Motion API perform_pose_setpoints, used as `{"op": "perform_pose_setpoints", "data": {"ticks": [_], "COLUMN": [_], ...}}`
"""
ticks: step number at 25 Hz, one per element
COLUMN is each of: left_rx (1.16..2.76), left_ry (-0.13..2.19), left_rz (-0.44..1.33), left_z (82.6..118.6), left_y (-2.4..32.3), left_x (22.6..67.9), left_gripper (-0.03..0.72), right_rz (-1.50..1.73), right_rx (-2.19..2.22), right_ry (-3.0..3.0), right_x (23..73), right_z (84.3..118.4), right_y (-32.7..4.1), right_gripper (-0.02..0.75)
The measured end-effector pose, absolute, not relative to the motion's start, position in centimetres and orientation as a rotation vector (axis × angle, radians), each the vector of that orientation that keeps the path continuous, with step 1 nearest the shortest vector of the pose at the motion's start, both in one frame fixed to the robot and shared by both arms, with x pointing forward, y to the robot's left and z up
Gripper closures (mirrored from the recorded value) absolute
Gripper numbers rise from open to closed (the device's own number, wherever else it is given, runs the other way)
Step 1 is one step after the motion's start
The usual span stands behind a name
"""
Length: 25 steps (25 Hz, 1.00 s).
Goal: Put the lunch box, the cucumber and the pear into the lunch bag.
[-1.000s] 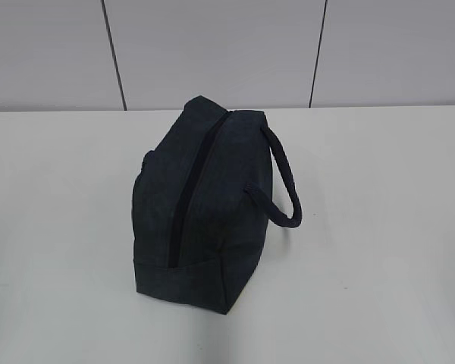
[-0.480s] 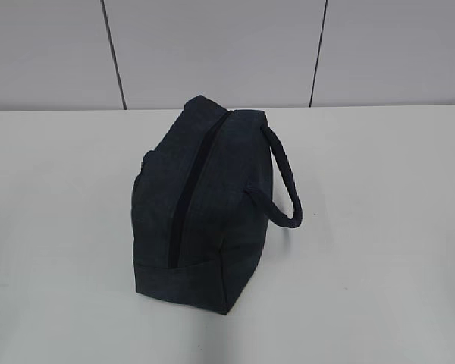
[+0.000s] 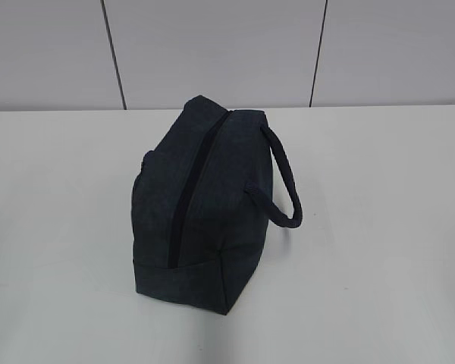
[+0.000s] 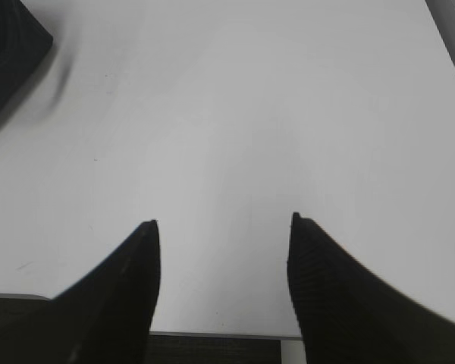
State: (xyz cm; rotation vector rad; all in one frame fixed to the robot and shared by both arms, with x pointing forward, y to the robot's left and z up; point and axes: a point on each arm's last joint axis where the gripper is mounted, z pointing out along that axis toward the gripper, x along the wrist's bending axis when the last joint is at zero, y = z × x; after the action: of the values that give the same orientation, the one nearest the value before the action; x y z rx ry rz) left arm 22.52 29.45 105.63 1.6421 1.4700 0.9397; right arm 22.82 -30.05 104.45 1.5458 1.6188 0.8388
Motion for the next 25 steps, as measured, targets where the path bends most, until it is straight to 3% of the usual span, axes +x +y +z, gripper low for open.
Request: {"op": "perform_pose_setpoints", "data": {"ticks": [25], "left_rx": [1.642], "left_ry": [1.470], "left_rz": [0.940], "left_z": [105.63], "left_y": [29.45], "left_x": [22.52], "left_gripper": [0.446], "right_rz": [0.839], "right_rx": [1.546], "right_ry": [1.619], "right_x": [22.82], "right_z": [104.45], "right_y": [-30.05], "right_gripper": [0.303]}}
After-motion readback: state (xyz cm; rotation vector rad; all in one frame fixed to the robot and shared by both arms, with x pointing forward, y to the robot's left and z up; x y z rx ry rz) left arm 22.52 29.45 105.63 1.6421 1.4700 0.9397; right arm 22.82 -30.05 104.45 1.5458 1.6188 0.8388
